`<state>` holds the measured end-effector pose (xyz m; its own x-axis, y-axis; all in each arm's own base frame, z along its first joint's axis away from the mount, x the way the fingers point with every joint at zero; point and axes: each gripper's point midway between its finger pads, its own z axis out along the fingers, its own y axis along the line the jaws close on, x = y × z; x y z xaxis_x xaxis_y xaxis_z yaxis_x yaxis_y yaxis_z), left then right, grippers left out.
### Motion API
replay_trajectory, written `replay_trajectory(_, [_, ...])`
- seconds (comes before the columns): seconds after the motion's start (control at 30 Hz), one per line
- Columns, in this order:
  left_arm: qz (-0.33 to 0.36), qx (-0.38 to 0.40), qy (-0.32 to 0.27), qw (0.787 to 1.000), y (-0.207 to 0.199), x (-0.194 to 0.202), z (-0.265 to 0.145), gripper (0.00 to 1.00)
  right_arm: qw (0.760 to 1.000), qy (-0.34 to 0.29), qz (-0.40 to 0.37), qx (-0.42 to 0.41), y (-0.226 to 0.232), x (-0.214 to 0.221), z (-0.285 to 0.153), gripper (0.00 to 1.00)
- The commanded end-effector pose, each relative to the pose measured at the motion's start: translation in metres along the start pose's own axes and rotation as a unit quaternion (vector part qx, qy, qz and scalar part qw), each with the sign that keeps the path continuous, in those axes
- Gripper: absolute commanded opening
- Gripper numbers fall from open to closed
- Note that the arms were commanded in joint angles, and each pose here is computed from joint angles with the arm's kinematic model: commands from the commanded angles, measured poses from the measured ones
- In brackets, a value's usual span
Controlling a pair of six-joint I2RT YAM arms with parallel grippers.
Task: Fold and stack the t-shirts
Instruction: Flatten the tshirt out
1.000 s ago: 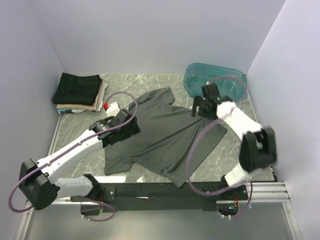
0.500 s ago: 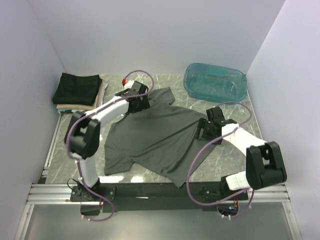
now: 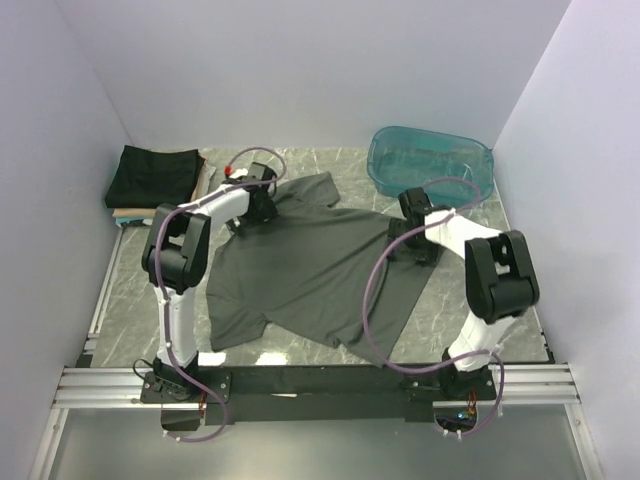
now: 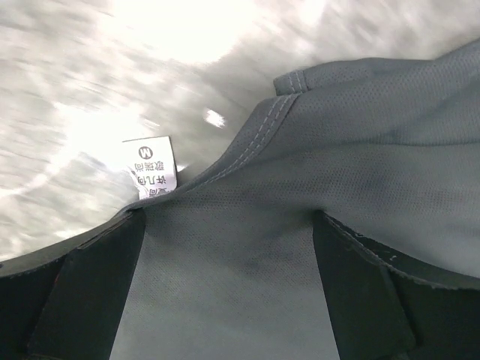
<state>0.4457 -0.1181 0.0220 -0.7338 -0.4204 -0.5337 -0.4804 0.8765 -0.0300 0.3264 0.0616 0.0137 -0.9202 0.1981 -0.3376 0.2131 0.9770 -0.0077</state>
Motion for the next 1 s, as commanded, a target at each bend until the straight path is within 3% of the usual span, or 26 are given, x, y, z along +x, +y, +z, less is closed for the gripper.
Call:
replay_trajectory(0.0, [-0.012,-0.063,0.037,0.997,0.045,0.021,0.004,0.99,0.998,0.006,-0.037,0.042,-0.009,-0.022,0.007,0.93])
replay_trajectory(0.1, [-0.018,-0.095,0.05,0.994,0.073,0.043,-0.002,0.99,0.997,0.011,-0.058,0.056,-0.009,-0.037,0.008,0.93])
replay_trajectory(0.17, [-0.029,-0.072,0.052,0.996,0.076,0.048,-0.015,0.99,0.997,0.002,-0.067,0.049,0.001,-0.057,0.009,0.93])
replay_trajectory(0.23, [-0.038,-0.048,0.075,0.995,0.084,0.07,-0.028,1.0,0.996,-0.003,-0.081,0.032,0.012,-0.072,0.011,0.93])
replay_trajectory(0.37, [-0.05,-0.074,0.107,0.99,0.126,0.115,-0.047,0.99,0.994,-0.014,-0.106,0.026,0.024,-0.09,0.011,0.93])
replay_trajectory(0.5, [-0.055,-0.054,0.103,0.992,0.131,0.129,-0.069,0.99,0.99,-0.028,-0.137,0.018,0.041,-0.096,0.005,0.93])
replay_trajectory(0.77, [-0.081,0.009,0.01,0.997,0.094,0.056,-0.102,0.99,0.989,-0.109,-0.103,-0.012,0.056,-0.112,-0.053,0.93])
replay_trajectory(0.97, [-0.087,0.08,-0.054,0.992,0.031,-0.025,-0.125,0.99,0.983,-0.142,-0.065,-0.101,0.074,-0.107,-0.072,0.94])
